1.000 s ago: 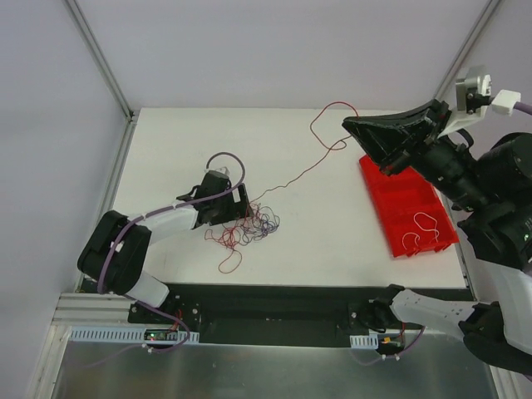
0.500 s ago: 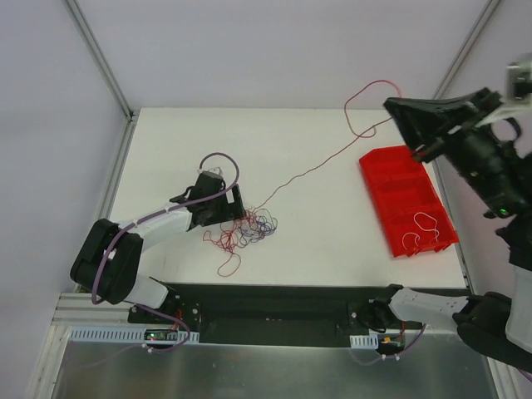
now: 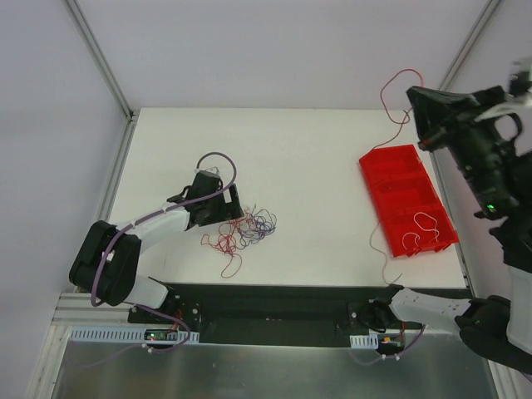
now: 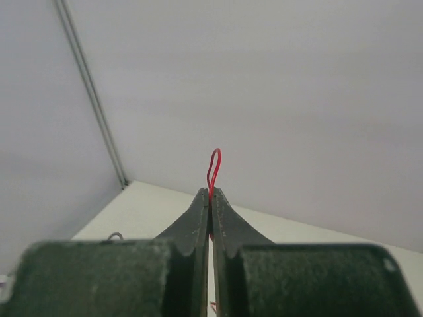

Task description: Untangle the cables

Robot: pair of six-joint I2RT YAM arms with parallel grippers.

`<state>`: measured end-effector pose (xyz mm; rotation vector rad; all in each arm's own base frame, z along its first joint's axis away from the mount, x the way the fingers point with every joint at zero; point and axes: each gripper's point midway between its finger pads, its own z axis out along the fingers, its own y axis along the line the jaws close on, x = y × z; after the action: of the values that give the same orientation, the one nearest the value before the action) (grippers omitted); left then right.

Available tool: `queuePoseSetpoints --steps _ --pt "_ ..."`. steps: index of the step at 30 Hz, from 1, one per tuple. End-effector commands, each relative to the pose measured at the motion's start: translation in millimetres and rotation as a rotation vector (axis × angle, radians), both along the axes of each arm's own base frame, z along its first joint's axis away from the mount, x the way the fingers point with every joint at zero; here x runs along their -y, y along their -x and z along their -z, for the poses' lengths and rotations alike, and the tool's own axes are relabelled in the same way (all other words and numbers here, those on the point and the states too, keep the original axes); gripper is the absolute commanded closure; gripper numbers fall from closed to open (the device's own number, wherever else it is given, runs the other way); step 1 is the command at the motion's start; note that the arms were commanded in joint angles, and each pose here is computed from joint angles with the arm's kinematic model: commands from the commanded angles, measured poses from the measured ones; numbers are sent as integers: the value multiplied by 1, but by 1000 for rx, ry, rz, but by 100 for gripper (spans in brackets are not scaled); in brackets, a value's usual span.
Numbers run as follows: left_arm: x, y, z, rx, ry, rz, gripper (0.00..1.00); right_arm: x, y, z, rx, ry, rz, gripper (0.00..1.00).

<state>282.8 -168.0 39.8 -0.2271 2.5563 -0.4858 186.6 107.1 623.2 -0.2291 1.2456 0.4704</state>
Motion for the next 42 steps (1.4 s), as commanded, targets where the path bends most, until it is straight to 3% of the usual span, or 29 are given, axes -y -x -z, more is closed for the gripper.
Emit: queuePoseSetpoints --steps 1,14,27,42 --pt "8 -7 -34 70 51 31 1 -10 -41 26 -65 112 121 99" --pt "17 3 -99 224 140 137 1 17 -53 22 -49 187 300 100" --pt "15 11 -127 287 159 160 1 25 -40 -54 120 88 297 100" --pt "16 16 -136 301 173 180 1 53 -97 -29 51 199 584 100"
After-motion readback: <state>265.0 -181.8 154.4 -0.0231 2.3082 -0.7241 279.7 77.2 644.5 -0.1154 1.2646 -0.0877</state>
